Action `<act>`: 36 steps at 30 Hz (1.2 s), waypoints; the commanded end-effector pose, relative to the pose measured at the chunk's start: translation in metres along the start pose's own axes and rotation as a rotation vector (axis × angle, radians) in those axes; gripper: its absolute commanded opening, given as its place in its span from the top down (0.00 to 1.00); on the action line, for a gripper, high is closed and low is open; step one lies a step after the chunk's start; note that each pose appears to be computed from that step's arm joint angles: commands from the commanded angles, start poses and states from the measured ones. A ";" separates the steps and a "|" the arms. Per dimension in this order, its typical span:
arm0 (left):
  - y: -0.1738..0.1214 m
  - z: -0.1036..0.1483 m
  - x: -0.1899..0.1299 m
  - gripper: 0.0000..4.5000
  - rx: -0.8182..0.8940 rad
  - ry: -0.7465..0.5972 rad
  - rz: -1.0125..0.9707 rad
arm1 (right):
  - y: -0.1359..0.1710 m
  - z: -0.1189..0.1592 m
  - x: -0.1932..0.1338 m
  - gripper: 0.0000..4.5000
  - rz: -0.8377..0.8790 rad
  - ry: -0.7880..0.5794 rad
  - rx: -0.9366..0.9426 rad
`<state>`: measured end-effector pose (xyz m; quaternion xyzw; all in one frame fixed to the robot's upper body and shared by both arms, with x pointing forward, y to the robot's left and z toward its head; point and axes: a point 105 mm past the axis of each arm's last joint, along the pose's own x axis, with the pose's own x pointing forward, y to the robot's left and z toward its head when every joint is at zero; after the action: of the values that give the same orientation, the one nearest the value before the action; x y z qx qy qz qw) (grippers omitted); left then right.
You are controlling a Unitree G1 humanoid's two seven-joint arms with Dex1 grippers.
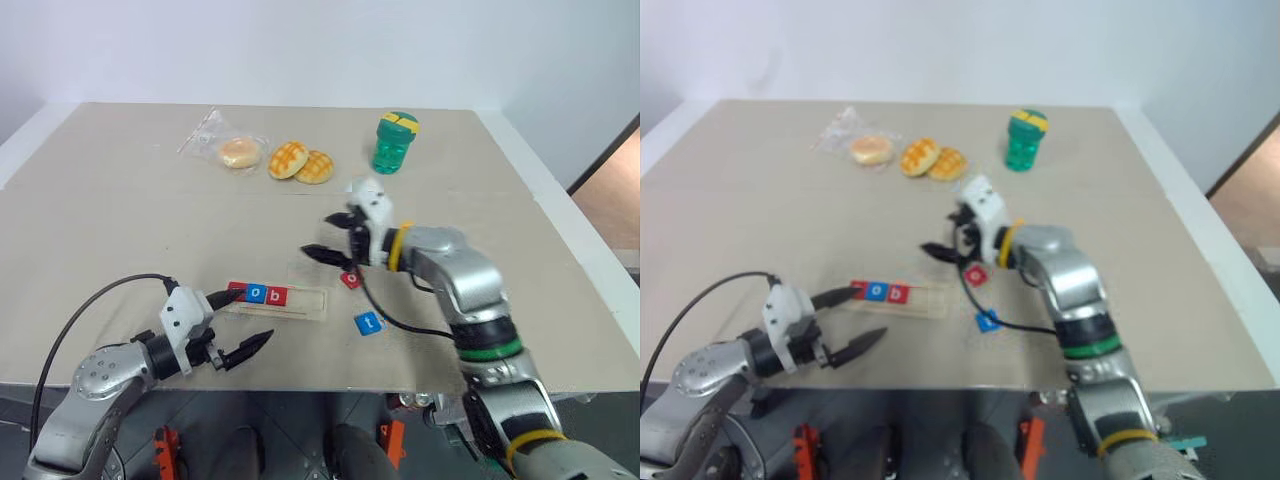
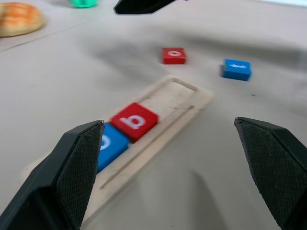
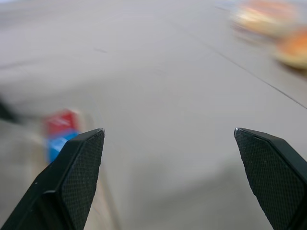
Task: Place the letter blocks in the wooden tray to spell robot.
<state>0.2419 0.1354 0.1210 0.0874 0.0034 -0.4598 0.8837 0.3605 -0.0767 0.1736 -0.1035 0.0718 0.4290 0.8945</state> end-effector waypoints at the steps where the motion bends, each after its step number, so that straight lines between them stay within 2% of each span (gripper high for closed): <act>1: -0.008 0.016 0.005 0.00 0.054 -0.048 -0.042 | -0.006 0.004 -0.022 0.01 -0.180 -0.049 -0.025; 5: -0.015 0.018 0.010 0.00 0.049 -0.057 -0.091 | 0.011 -0.021 -0.026 0.01 -0.248 -0.016 0.007; 12: -0.017 0.021 0.013 0.00 0.057 -0.053 -0.139 | 0.026 -0.041 -0.021 0.01 -0.262 0.031 0.047; 19: -0.016 0.020 0.014 0.00 0.059 -0.046 -0.136 | 0.029 -0.064 -0.015 0.01 -0.300 0.095 0.037; 20: -0.017 0.020 0.014 0.00 0.058 -0.046 -0.135 | 0.029 -0.064 -0.015 0.13 -0.301 0.095 0.037; 21: -0.017 0.020 0.014 0.00 0.058 -0.044 -0.138 | 0.028 -0.066 -0.015 0.18 -0.312 0.099 0.038; 28: -0.018 0.018 0.014 0.00 0.056 -0.033 -0.142 | 0.018 -0.058 -0.020 0.72 -0.434 0.063 0.065; 36: -0.019 0.015 0.012 0.00 0.050 -0.016 -0.148 | 0.027 -0.051 -0.050 0.73 -0.543 0.052 0.131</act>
<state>0.2357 0.1144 0.1248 0.0977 0.0038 -0.5181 0.8497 0.3105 -0.1065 0.1132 -0.0735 0.1224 0.1789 0.9734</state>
